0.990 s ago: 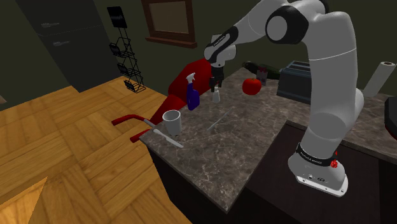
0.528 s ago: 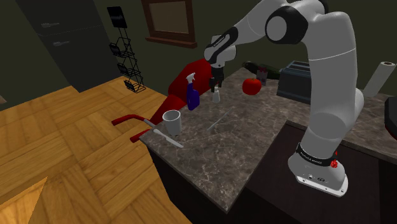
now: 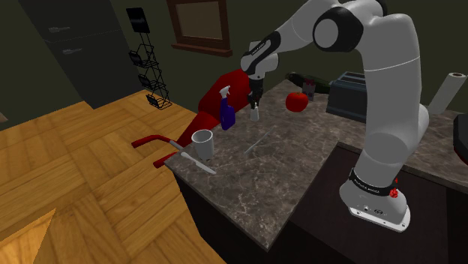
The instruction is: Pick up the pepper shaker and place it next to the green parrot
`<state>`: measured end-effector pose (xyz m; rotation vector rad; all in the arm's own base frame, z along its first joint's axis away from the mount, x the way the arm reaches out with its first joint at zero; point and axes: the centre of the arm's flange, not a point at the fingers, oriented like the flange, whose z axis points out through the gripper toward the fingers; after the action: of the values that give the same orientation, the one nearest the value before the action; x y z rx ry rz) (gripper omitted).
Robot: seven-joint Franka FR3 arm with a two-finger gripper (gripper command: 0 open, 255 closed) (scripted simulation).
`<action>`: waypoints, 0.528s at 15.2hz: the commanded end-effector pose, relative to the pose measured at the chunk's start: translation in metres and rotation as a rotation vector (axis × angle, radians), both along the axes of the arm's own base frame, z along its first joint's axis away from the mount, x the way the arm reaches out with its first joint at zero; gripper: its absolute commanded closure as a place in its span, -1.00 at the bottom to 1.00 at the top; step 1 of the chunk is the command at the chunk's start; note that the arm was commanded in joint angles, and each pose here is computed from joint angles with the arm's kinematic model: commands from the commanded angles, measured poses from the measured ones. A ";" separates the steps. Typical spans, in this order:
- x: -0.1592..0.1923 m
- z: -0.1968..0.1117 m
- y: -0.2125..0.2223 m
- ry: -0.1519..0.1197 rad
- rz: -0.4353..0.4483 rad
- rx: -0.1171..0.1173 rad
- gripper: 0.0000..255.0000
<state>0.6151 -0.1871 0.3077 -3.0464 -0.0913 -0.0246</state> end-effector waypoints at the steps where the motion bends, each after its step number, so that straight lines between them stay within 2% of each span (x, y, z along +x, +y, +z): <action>1: -0.001 -0.002 -0.001 0.003 -0.001 0.000 1.00; 3: 0.000 -0.002 0.000 0.003 -0.001 0.000 1.00; 8: 0.000 0.025 0.000 0.003 -0.001 0.000 1.00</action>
<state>0.6147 -0.1872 0.3274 -3.0460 -0.0900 -0.0203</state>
